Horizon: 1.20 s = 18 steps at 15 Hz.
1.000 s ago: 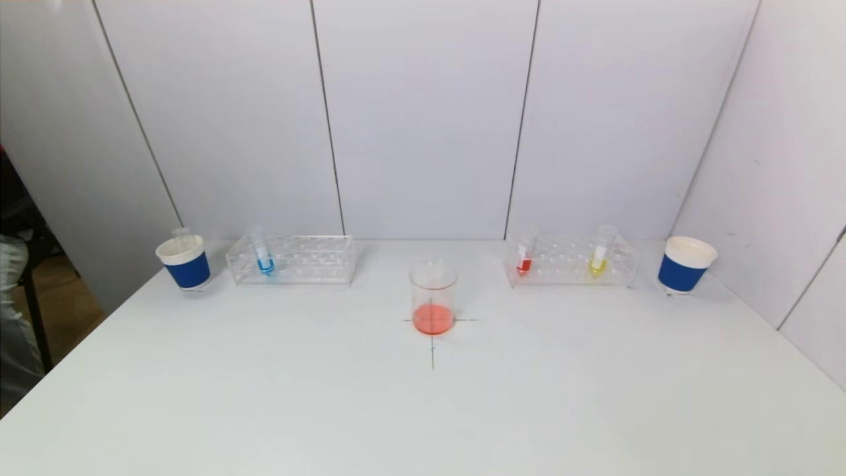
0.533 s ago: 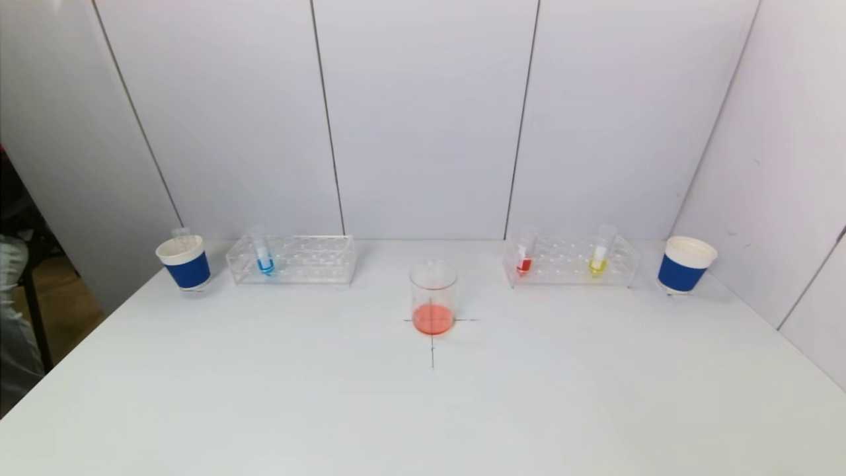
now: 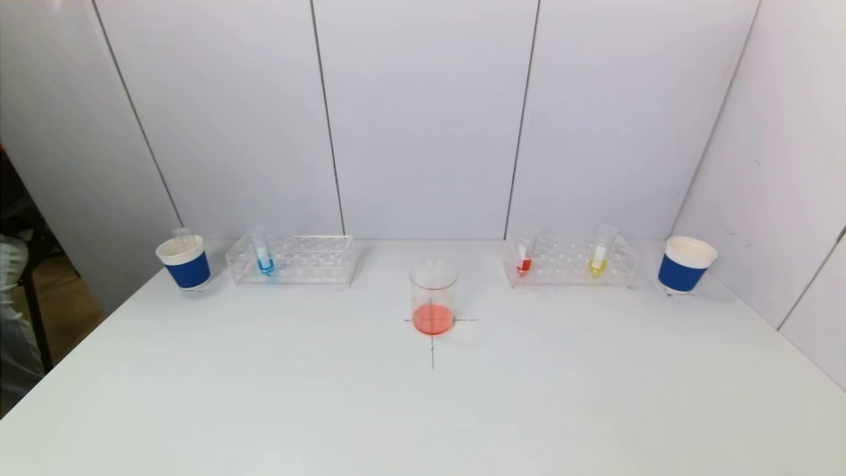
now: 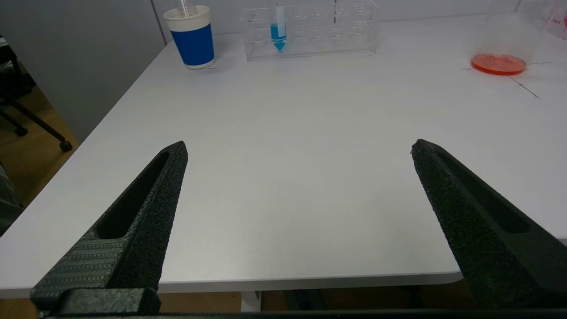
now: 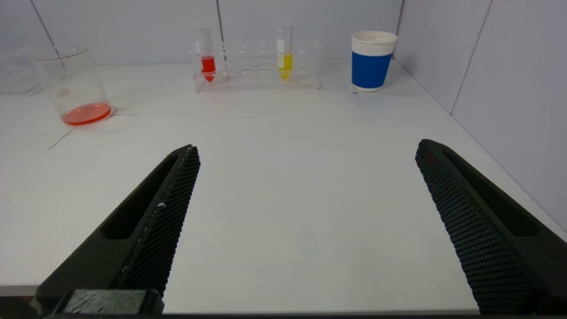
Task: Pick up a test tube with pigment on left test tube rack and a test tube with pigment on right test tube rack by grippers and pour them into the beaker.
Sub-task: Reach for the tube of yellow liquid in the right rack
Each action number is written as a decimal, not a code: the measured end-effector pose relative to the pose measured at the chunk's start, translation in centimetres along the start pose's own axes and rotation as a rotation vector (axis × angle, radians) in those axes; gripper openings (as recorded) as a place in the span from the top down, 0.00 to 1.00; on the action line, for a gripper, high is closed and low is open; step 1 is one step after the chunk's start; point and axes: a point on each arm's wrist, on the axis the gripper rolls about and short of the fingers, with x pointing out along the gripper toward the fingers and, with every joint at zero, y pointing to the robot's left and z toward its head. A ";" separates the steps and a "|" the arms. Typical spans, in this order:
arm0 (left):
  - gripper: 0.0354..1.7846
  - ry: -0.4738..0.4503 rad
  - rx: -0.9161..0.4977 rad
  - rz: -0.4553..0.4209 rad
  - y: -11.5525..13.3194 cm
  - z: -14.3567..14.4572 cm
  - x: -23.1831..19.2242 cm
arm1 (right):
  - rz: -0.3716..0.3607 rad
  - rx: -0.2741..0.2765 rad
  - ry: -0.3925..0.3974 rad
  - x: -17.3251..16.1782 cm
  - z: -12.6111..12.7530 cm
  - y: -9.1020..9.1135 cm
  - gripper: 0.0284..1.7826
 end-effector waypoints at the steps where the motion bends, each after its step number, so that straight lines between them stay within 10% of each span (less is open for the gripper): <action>1: 0.01 0.000 0.000 0.000 0.0 0.0 0.0 | 0.001 -0.003 -0.008 0.0 0.1 0.0 0.01; 10: 0.01 0.000 0.000 0.000 0.0 0.0 0.0 | 0.064 -0.026 -0.100 0.3 11.4 0.5 0.01; 18: 0.01 0.000 0.000 0.000 0.0 0.0 0.0 | 0.081 -0.050 -0.028 13.9 18.8 1.3 0.01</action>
